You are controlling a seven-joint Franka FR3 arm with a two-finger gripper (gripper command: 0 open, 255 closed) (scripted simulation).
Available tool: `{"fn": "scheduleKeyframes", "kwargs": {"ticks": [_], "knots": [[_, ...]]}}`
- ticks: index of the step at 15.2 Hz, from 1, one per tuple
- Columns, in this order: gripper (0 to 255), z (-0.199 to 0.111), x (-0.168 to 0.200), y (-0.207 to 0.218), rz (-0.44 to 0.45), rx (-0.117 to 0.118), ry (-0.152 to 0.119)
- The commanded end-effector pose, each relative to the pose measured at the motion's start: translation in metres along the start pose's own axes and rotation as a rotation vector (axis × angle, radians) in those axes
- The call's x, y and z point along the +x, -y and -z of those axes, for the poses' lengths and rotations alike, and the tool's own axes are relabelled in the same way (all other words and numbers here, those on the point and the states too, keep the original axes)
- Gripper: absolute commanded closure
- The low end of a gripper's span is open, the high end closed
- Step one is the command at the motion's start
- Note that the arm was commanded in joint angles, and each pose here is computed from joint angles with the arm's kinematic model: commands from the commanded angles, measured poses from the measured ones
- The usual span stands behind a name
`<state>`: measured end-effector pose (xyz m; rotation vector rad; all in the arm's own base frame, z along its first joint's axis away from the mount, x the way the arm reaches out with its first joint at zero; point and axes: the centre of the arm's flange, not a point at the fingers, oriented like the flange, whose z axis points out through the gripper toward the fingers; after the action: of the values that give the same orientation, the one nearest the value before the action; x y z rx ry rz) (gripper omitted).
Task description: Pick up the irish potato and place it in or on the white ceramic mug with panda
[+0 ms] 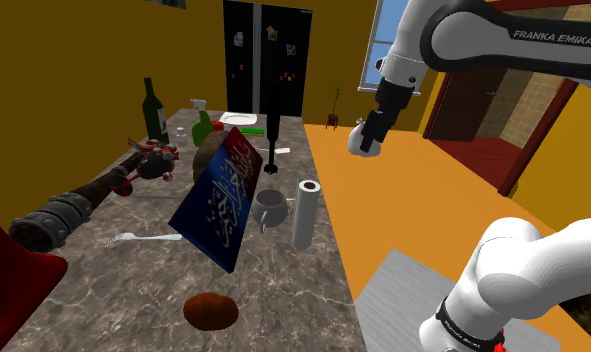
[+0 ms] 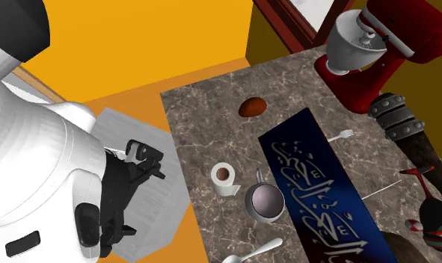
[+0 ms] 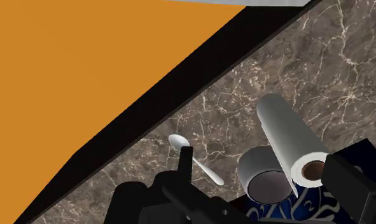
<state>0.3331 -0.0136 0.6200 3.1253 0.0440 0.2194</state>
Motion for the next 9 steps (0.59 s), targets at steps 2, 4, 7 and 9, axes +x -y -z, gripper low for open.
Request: {"fn": "scheduleKeyframes", "kwargs": {"ticks": [2, 4, 7, 9], "knots": [[0, -0.005, 0.005, 0.012, 0.018, -0.007, 0.001], [0, -0.015, 0.015, 0.037, 0.055, -0.020, 0.004], [0, -0.031, 0.029, 0.074, 0.110, -0.040, 0.009], [0, -0.042, 0.036, 0.099, 0.146, -0.054, 0.012]]}}
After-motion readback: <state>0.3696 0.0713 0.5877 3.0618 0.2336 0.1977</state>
